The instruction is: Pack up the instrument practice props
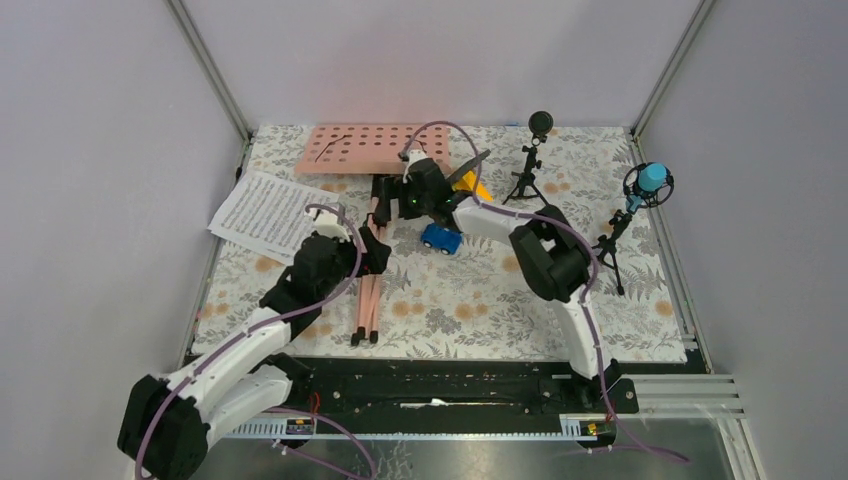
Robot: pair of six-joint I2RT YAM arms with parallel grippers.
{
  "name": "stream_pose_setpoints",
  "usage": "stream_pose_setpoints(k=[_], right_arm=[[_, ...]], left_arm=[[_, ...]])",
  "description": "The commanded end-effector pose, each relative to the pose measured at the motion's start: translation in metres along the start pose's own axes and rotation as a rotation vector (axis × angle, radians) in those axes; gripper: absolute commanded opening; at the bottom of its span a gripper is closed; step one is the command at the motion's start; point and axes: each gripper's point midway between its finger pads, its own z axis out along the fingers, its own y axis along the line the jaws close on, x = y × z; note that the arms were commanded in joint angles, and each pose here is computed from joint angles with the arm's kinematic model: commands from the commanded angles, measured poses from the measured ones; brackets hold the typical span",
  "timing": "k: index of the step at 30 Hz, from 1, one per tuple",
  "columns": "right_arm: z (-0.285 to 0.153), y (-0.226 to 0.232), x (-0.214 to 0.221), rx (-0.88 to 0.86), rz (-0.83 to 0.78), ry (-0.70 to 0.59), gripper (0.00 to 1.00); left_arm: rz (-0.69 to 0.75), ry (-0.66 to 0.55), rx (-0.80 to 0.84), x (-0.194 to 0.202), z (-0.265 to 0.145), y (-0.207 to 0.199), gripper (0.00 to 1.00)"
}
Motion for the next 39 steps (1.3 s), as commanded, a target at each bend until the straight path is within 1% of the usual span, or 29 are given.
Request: stream_pose_setpoints(k=[1, 3, 5, 7, 10, 12, 16, 19, 21, 22, 25, 29, 32, 34, 39], right_arm=[[-0.062, 0.005, -0.073, 0.082, -0.182, -0.206, 1.00], [-0.082, 0.005, -0.077, 0.107, -0.207, -0.238, 1.00], [-0.103, 0.013, -0.076, 0.108, -0.248, -0.259, 1.00], [-0.123, 0.019, -0.065, 0.119, -0.300, -0.264, 1.00], [-0.158, 0.029, -0.048, 0.152, -0.398, -0.284, 1.00], [-0.185, 0.032, -0.037, 0.162, -0.432, -0.307, 1.00], [-0.230, 0.011, -0.010, 0.196, -0.405, -0.345, 1.00], [-0.263, -0.002, 0.001, 0.226, -0.371, -0.381, 1.00], [-0.282, -0.008, 0.009, 0.237, -0.351, -0.387, 1.00], [-0.293, -0.010, 0.011, 0.244, -0.340, -0.395, 1.00], [-0.328, -0.014, 0.010, 0.274, -0.304, -0.416, 1.00], [-0.384, -0.017, 0.006, 0.303, -0.265, -0.449, 1.00], [-0.422, -0.012, 0.003, 0.290, -0.247, -0.475, 1.00], [-0.449, -0.009, 0.000, 0.276, -0.236, -0.505, 1.00], [-0.519, -0.009, -0.009, 0.277, -0.197, -0.611, 1.00]], left_arm=[[-0.016, -0.084, -0.045, -0.040, -0.024, -0.003, 0.96], [-0.031, -0.094, -0.035, -0.048, -0.032, -0.009, 0.99], [-0.043, -0.093, -0.007, -0.054, -0.038, -0.017, 0.99], [-0.035, -0.077, 0.001, -0.059, -0.045, -0.022, 0.99], [0.017, -0.047, 0.011, -0.066, -0.055, -0.028, 0.99], [0.077, -0.027, 0.022, -0.069, -0.061, -0.030, 0.99], [0.139, -0.028, 0.026, -0.074, -0.071, -0.030, 0.99], [0.139, -0.046, 0.108, -0.071, -0.073, -0.042, 0.99], [0.107, -0.086, 0.175, -0.073, -0.070, -0.053, 0.99], [0.091, -0.133, 0.211, -0.081, -0.069, -0.060, 0.99], [0.074, -0.203, 0.249, -0.092, -0.062, -0.069, 0.99], [0.118, -0.213, 0.227, -0.095, -0.039, -0.086, 0.99], [0.189, -0.231, 0.265, -0.082, -0.020, -0.130, 0.99], [0.216, -0.254, 0.318, -0.075, -0.007, -0.160, 0.99], [0.192, -0.273, 0.464, -0.062, 0.043, -0.218, 0.99]])
